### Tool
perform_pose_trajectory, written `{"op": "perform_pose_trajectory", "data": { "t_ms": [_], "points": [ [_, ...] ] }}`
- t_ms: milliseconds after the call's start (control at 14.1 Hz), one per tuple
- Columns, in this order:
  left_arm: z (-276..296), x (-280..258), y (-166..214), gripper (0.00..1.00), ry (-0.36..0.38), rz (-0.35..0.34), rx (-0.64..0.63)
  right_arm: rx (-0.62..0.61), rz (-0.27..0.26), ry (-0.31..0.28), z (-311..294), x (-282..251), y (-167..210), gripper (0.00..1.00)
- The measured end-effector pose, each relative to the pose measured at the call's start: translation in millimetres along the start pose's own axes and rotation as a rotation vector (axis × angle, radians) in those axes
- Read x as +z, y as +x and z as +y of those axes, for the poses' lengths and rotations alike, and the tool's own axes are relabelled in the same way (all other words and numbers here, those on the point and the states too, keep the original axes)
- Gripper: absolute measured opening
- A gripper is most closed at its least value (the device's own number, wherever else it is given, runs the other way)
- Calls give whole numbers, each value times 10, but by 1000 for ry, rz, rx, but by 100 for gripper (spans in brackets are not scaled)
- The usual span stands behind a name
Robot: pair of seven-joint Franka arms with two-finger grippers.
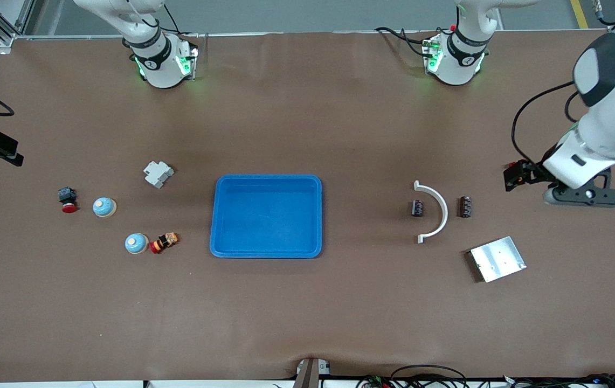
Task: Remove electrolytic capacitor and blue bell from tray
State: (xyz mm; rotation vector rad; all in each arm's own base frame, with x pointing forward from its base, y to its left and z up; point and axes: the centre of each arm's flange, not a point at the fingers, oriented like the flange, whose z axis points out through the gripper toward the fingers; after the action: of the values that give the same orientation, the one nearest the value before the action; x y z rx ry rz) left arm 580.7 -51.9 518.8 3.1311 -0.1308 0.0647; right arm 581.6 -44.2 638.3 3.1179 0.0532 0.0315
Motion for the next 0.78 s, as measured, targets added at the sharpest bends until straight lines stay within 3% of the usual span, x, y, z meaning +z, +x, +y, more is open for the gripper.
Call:
{"op": "perform_pose_trajectory", "data": {
  "t_ms": [212,779],
  "points": [
    [35,-344,-81,100,-10,-23,1,0,0,0,1,0,0,100],
    [-59,-767,-214,100,-13,30,-22,1,0,0,4,0,0,100]
  ]
}}
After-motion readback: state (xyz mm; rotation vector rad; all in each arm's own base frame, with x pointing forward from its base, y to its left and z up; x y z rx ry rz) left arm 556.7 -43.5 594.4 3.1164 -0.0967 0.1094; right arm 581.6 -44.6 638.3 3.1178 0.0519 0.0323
